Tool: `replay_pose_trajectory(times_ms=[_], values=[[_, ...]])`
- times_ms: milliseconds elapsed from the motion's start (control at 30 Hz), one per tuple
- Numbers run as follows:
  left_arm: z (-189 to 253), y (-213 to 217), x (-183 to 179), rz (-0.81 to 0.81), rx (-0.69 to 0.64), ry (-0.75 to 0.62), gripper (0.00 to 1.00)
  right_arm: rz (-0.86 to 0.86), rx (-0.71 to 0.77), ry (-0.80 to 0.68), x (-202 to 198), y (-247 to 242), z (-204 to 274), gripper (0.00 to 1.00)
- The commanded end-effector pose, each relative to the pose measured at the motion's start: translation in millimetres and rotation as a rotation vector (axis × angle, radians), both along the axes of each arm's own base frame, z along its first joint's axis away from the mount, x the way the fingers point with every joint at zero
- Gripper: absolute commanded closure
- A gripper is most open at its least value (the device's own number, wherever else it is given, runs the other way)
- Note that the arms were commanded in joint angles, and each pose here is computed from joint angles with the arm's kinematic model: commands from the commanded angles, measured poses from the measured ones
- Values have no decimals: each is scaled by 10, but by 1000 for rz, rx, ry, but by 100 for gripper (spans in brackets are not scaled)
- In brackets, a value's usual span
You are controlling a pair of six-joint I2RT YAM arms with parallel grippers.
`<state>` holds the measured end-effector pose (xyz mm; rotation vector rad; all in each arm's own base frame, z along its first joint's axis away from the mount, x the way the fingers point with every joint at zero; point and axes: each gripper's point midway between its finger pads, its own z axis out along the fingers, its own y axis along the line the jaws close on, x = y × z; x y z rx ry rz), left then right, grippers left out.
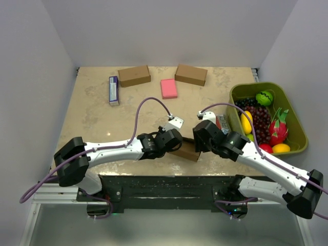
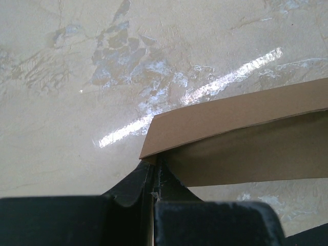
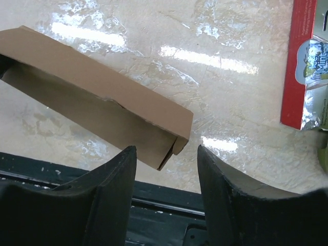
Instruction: Fold the paper box
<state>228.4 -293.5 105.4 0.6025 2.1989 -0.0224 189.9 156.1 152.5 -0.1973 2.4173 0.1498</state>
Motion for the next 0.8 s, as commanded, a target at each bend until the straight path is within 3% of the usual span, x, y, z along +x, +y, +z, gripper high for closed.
replay_pose_trajectory(times_ms=[0,300,767], values=[[-262,98,-264,-57,78,117,100,-17,-7,-74,168,29,126,49],[-239,100,-282,-55,72,117,100,-38,-35,-88,213,-9,24,62],[-248,78,-300,-40,64,121,100,-10,-7,3,59,52,-278,100]])
